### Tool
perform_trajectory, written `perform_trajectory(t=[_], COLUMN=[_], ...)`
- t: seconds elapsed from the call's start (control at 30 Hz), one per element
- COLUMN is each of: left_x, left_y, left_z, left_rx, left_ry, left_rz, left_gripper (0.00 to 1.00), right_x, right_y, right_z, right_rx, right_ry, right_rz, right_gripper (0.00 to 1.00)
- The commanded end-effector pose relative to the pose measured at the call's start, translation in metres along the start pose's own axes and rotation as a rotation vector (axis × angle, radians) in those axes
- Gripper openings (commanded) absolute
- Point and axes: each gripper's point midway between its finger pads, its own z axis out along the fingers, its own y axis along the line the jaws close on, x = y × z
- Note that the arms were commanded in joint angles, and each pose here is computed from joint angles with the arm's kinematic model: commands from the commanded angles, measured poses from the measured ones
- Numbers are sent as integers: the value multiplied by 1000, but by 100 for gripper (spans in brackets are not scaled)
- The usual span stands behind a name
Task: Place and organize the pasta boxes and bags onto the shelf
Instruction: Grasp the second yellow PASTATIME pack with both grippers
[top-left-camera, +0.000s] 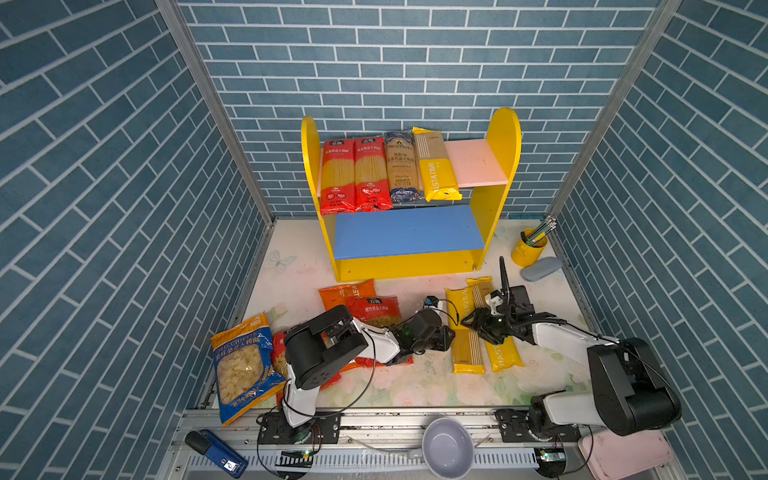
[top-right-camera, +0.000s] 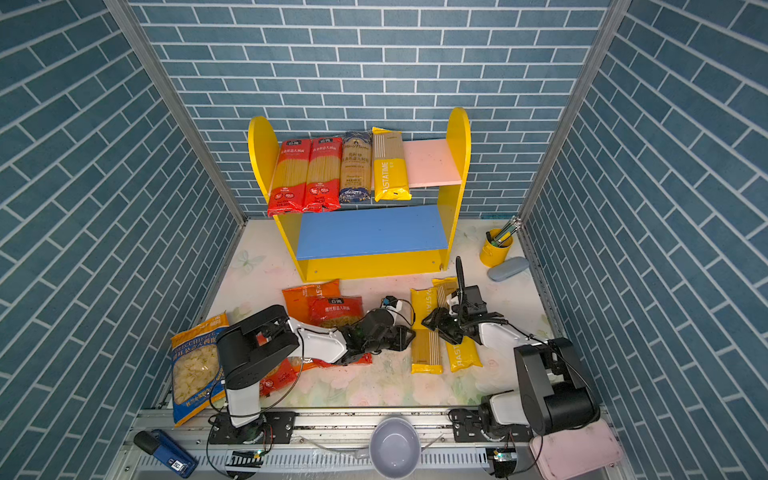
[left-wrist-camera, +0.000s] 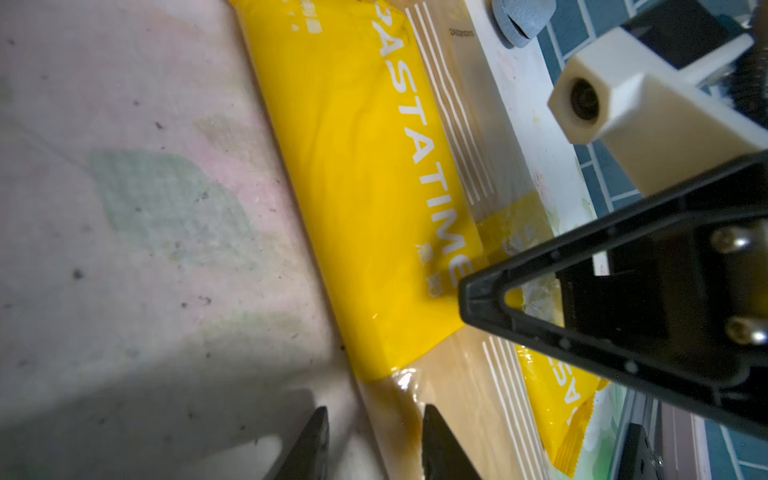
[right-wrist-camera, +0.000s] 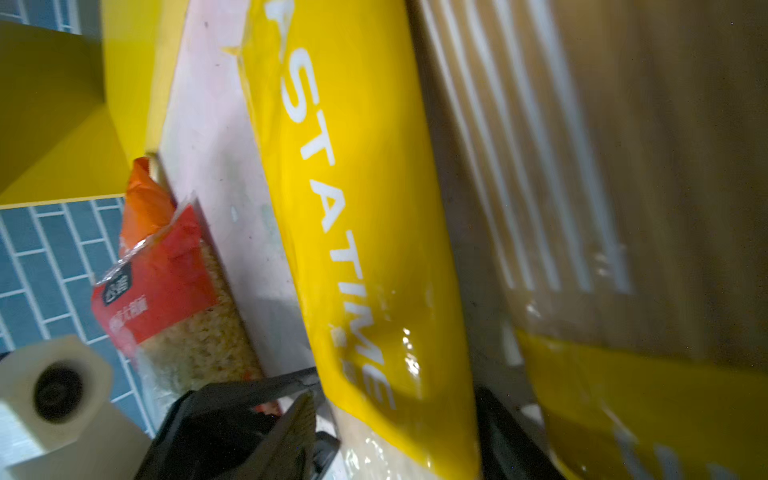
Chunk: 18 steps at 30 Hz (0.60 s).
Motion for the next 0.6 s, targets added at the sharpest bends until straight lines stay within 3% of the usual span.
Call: perform_trajectory(t=[0.0, 0.17, 0.37, 0.57], left_x=[19, 11, 1, -23], left_y=[12, 0, 0, -2], left_z=[9, 3, -1, -30], left_rx=[-14, 47, 66, 168], left_ry=[67, 38, 15, -76], left_rz=[-16, -31, -48, -118], left_gripper=[34, 29, 29, 34], right_x=[16, 8, 8, 5], right_y=[9, 37, 40, 47], right_z=[15, 2, -1, -12], right_rx=[-135, -266, -288, -290], right_ry=[57, 3, -11, -54], right_rz=[41, -27, -43, -59], right_gripper=[61, 50, 19, 13])
